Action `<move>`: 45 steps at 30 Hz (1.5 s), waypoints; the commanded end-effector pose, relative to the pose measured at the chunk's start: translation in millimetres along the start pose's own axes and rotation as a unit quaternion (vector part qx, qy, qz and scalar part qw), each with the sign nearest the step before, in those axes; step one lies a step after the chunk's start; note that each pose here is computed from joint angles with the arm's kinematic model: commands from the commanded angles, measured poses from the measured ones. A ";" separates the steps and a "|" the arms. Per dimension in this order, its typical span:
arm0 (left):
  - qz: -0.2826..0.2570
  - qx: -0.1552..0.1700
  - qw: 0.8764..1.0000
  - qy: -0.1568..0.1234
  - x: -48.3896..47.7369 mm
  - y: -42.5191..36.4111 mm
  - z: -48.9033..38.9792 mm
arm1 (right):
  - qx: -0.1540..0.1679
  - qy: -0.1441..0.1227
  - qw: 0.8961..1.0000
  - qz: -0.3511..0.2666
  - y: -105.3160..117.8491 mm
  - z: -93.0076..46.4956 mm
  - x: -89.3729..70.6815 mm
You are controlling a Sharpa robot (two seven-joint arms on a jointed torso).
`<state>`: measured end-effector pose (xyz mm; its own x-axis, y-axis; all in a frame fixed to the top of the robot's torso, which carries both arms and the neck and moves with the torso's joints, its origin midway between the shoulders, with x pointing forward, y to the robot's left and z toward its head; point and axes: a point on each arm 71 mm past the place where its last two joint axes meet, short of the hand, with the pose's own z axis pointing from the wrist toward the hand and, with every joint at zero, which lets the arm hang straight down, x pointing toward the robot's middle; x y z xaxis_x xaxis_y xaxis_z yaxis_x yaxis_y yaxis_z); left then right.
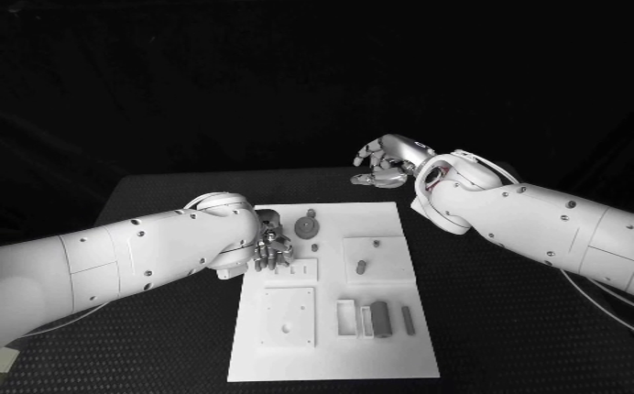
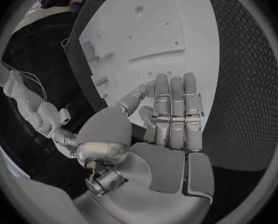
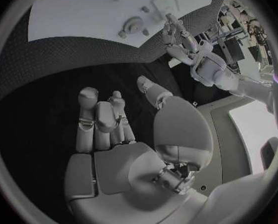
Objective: Assemble the parts on the task board
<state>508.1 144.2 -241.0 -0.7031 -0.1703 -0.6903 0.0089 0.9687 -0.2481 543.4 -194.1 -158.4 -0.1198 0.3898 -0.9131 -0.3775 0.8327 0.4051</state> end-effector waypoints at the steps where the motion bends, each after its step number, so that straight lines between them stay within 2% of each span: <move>1: 0.006 0.002 1.000 0.009 2.6 -1.5 0.8 | -0.006 0.002 1.000 0.002 2.2 0.4 0.6; 22: 0.000 0.007 1.000 0.025 13.2 -5.7 4.7 | -0.006 0.007 1.000 0.002 3.7 1.0 1.9; 45: 0.005 0.009 1.000 0.022 15.4 -10.1 7.7 | -0.005 0.010 1.000 0.003 4.1 0.9 2.4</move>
<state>503.5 133.3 -254.2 -0.7276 -0.1627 -0.6664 0.0143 0.9677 -0.2518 542.9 -191.0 -158.6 -0.1281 0.3900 -0.9118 -0.3805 0.8297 0.4084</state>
